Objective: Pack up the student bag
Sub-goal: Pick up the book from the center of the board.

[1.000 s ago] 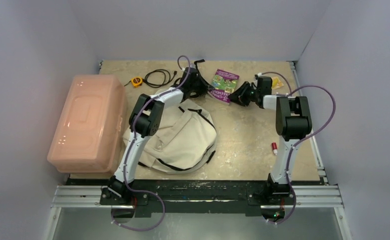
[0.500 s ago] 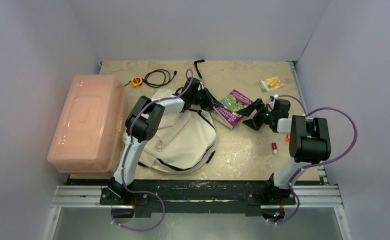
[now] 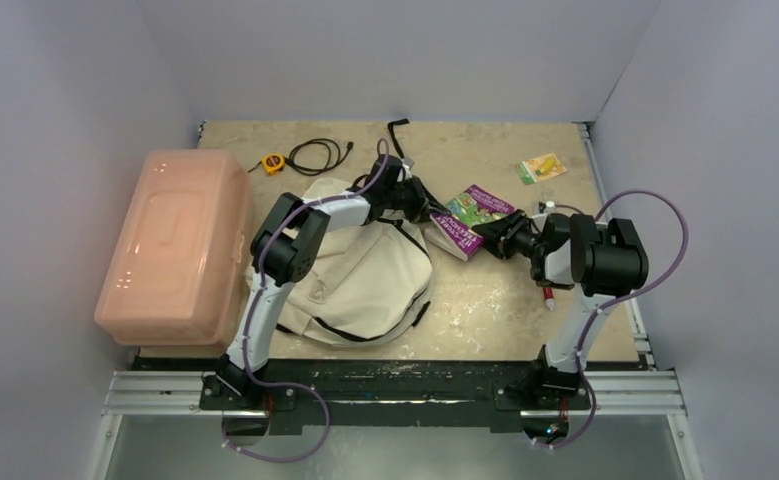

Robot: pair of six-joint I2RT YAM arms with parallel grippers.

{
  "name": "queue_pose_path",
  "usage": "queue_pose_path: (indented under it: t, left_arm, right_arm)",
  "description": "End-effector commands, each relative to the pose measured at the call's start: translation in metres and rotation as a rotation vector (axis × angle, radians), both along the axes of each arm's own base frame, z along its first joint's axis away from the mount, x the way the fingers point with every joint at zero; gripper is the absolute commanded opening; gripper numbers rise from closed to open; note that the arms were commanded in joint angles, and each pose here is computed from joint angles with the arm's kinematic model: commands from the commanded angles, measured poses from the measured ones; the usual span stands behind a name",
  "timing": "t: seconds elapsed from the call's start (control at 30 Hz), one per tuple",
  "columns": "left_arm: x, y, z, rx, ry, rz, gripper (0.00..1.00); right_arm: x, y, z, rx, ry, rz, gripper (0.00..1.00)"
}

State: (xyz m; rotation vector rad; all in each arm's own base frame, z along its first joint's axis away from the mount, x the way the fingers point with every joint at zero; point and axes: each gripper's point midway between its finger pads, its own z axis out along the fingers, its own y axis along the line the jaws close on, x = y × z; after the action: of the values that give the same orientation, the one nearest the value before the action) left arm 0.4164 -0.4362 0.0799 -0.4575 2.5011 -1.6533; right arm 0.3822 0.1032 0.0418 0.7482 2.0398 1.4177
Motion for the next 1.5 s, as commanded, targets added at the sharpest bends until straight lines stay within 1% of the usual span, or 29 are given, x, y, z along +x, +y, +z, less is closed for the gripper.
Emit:
queue_pose_path:
  t: [0.0, 0.03, 0.1, 0.13, 0.2, 0.27, 0.3, 0.37, 0.43, 0.47, 0.53, 0.57, 0.67, 0.77, 0.83, 0.9, 0.93, 1.03, 1.07, 1.17, 1.23, 1.3, 1.37, 1.43, 1.47]
  left_arm:
    - [-0.026, -0.009, 0.043, -0.036, -0.067, -0.124, 0.0]
    - [-0.028, -0.007, 0.04, -0.016, -0.07, -0.134, 0.0]
    - [-0.03, -0.004, 0.039, 0.027, -0.09, -0.159, 0.07]
    - [-0.033, 0.0, 0.038, 0.063, -0.087, -0.178, 0.11]
    - [-0.04, 0.009, 0.04, 0.131, -0.121, -0.227, 0.2]
    - [-0.043, 0.018, 0.05, 0.175, -0.18, -0.252, 0.34]
    - [-0.045, 0.023, 0.057, 0.198, -0.211, -0.258, 0.41]
    - [-0.048, 0.035, 0.069, 0.255, -0.275, -0.265, 0.53]
    - [-0.053, 0.046, 0.089, 0.283, -0.346, -0.268, 0.61]
    - [-0.056, 0.051, 0.097, 0.297, -0.374, -0.27, 0.65]
    - [-0.065, 0.059, 0.113, 0.297, -0.437, -0.277, 0.71]
    - [-0.07, 0.063, 0.123, 0.286, -0.467, -0.278, 0.74]
    - [-0.085, 0.077, 0.151, 0.246, -0.51, -0.276, 0.76]
    - [-0.1, 0.095, 0.182, 0.212, -0.573, -0.253, 0.76]
    - [-0.11, 0.105, 0.201, 0.198, -0.624, -0.236, 0.76]
    - [-0.119, 0.117, 0.212, 0.22, -0.666, -0.226, 0.75]
    - [-0.123, 0.124, 0.213, 0.248, -0.689, -0.216, 0.75]
    - [-0.142, 0.141, 0.201, 0.375, -0.76, -0.204, 0.76]
    - [-0.15, 0.143, 0.191, 0.431, -0.78, -0.202, 0.76]
    - [-0.185, 0.13, 0.164, 0.566, -0.899, -0.255, 0.76]
    - [-0.198, 0.126, 0.144, 0.692, -0.962, -0.279, 0.77]
    - [-0.206, 0.121, 0.123, 0.798, -0.978, -0.32, 0.78]
    - [-0.212, 0.118, 0.102, 0.904, -0.954, -0.385, 0.79]
    - [-0.209, 0.117, 0.085, 1.042, -0.985, -0.39, 0.83]
    - [-0.207, 0.115, 0.077, 1.084, -1.005, -0.398, 0.86]
  right_arm:
    - [0.017, 0.001, 0.051, 0.079, -0.227, -0.031, 0.37]
    - [0.017, 0.002, 0.054, 0.093, -0.24, -0.031, 0.3]
    - [0.016, 0.004, 0.059, 0.115, -0.254, -0.021, 0.11]
    - [0.015, 0.004, 0.062, 0.121, -0.257, -0.018, 0.0]
    - [0.012, 0.005, 0.069, 0.115, -0.258, -0.011, 0.0]
    - [0.012, 0.004, 0.072, 0.07, -0.225, -0.005, 0.0]
    - [0.012, 0.002, 0.068, 0.026, -0.175, -0.006, 0.0]
    - [0.014, -0.009, 0.063, -0.136, -0.12, -0.021, 0.0]
    - [0.009, -0.02, 0.072, -0.277, -0.111, -0.032, 0.0]
    - [0.005, -0.023, 0.081, -0.322, -0.122, -0.028, 0.0]
    - [-0.004, -0.023, 0.103, -0.364, -0.158, -0.007, 0.0]
    - [-0.008, -0.018, 0.119, -0.351, -0.2, 0.019, 0.0]
    - [-0.034, 0.006, 0.167, -0.278, -0.311, 0.142, 0.0]
    - [-0.057, 0.025, 0.203, -0.282, -0.411, 0.233, 0.0]
    - [-0.073, 0.041, 0.225, -0.248, -0.472, 0.3, 0.0]
    - [-0.082, 0.047, 0.239, -0.231, -0.492, 0.303, 0.0]
    - [-0.084, 0.045, 0.24, -0.239, -0.472, 0.281, 0.0]
    - [-0.081, 0.028, 0.237, -0.352, -0.369, 0.169, 0.0]
    - [-0.081, 0.021, 0.234, -0.392, -0.337, 0.139, 0.0]
    - [-0.085, -0.004, 0.232, -0.546, -0.282, 0.037, 0.0]
    - [-0.091, -0.015, 0.231, -0.619, -0.263, 0.006, 0.0]
    - [-0.099, -0.021, 0.229, -0.663, -0.249, -0.001, 0.0]
    - [-0.107, -0.021, 0.226, -0.675, -0.248, 0.006, 0.0]
    - [-0.115, -0.021, 0.219, -0.676, -0.241, 0.013, 0.0]
    - [-0.119, -0.02, 0.216, -0.672, -0.24, 0.018, 0.0]
